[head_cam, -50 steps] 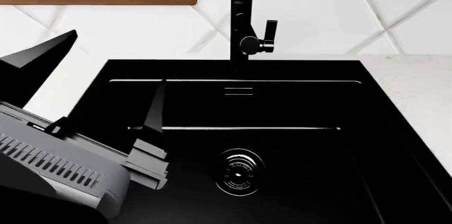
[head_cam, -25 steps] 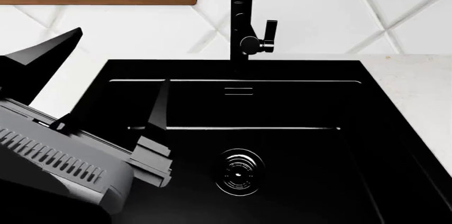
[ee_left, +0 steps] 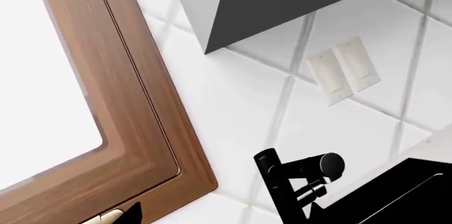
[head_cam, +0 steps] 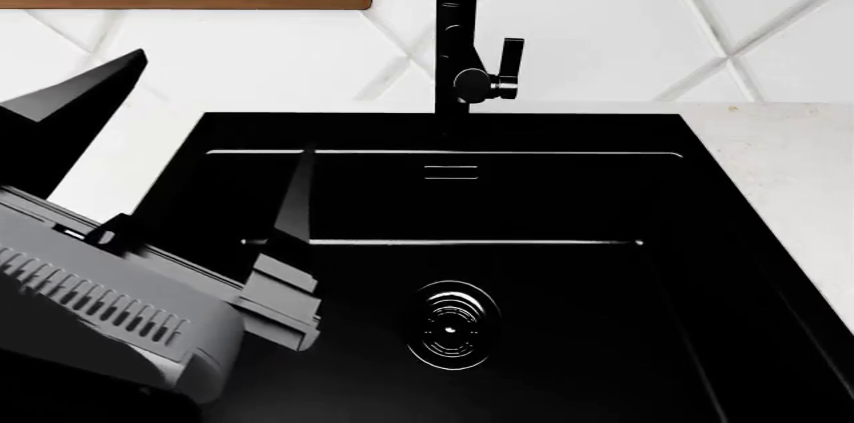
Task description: Pick and place the shaker into the drawer. Then close the cabinet.
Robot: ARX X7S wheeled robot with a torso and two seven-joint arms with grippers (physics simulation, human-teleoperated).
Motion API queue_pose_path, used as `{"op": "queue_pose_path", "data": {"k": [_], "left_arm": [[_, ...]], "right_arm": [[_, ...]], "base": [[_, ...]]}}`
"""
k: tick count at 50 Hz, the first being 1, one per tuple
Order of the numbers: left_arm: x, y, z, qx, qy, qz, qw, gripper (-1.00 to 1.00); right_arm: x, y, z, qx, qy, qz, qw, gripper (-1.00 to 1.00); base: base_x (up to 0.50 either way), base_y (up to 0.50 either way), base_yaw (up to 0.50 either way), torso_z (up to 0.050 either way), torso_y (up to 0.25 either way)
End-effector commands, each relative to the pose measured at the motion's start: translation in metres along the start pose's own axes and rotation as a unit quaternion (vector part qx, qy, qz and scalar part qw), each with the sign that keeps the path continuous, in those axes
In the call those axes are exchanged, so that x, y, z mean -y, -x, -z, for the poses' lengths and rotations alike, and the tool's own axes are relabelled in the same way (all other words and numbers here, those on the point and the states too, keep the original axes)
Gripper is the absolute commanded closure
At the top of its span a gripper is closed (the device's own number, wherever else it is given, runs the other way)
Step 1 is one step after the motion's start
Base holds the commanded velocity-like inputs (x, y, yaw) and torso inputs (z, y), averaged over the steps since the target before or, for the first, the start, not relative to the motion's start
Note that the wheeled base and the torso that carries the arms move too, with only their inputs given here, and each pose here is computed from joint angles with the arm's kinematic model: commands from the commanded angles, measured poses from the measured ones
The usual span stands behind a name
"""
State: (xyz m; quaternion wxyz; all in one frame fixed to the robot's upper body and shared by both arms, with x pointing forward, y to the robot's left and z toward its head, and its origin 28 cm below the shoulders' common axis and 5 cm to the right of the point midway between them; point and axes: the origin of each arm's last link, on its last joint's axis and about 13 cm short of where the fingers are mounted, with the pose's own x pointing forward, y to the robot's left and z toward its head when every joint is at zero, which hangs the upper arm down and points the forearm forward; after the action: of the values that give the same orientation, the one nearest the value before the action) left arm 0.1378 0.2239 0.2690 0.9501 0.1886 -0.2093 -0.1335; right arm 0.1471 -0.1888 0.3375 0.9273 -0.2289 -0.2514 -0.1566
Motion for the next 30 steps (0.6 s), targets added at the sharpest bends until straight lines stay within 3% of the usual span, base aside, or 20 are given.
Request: {"op": "queue_pose_path", "data": {"k": [1,22,30], "left_arm": [[-0.001,0.000,0.000,0.001,0.001,-0.004,1.000,-1.00],[-0.001,-0.001,-0.001,0.007,0.002,-0.006,1.000,-1.00],[0.000,0.000,-0.002,0.008,0.004,-0.005,1.000,-1.00]], "right_arm": [[-0.012,0.017,0.021,-0.022,0.003,-0.020,1.000,-1.00],[-0.022,0.039,0.029,-0.036,-0.020,-0.050,0.998,-1.00],[-0.023,0.042,0.028,-0.040,-0.026,-0.057,0.997,-1.00]], "base": [[0.00,0.00,0.00,0.000,0.000],[0.00,0.00,0.00,0.000,0.000],[0.00,-0.46,0.00,0.000,0.000]]}}
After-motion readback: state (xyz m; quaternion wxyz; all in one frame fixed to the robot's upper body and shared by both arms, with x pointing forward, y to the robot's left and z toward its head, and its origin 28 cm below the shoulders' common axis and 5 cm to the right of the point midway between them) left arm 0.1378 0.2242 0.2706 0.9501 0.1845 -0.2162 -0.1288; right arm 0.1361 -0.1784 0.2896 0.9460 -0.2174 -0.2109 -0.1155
